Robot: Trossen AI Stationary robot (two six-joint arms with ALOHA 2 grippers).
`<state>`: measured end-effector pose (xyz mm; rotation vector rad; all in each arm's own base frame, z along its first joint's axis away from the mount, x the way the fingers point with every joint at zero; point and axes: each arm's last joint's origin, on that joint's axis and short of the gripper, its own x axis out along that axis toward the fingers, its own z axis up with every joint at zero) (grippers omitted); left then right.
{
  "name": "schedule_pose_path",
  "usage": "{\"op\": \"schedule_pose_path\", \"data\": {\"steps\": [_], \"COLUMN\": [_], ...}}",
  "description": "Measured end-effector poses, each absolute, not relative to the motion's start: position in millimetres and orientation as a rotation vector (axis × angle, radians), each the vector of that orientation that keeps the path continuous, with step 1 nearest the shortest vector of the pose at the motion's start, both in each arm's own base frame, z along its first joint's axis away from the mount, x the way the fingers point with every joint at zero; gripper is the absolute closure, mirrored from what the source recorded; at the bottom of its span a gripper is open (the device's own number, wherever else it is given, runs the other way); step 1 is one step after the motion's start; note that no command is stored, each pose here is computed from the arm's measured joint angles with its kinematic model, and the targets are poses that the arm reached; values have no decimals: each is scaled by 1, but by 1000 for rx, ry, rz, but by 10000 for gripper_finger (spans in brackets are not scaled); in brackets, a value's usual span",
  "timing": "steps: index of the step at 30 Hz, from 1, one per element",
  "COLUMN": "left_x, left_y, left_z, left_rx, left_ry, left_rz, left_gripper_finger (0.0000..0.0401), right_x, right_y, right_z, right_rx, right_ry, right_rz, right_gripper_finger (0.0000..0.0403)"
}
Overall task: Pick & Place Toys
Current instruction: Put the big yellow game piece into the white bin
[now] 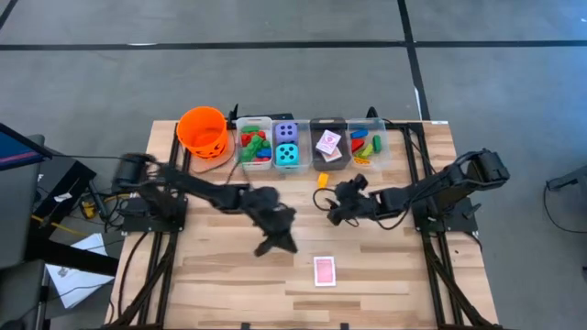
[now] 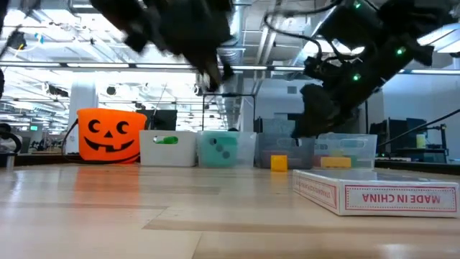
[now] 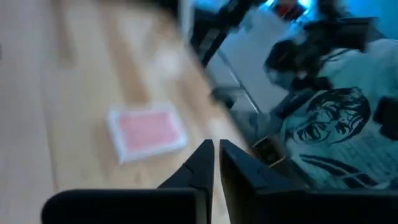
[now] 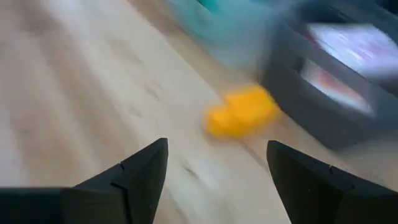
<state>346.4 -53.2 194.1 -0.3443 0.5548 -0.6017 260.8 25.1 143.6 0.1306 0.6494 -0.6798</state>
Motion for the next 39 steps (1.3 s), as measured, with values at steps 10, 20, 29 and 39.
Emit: {"op": "schedule_pose_path", "data": {"steps": [10, 20, 29, 39], "left_x": [252, 200, 192, 192], "left_y": [-58, -34, -23, -22], "left_z": [268, 245, 230, 230], "left_rx": [-109, -97, -106, -106], "left_ry": [195, 63, 8, 11], "left_rz": [-422, -37, 77, 84], "left_gripper_finger": [387, 386, 386, 382], "right_x": [257, 259, 254, 252], "right_y": [-6, -43, -69, -75], "right_z": [132, 135, 135, 135], "right_rx": [53, 42, 121, 166], "right_ry": [619, 613, 610, 606], "right_rz": [-554, -466, -446, -413], "right_gripper_finger": [135, 135, 135, 135]}}
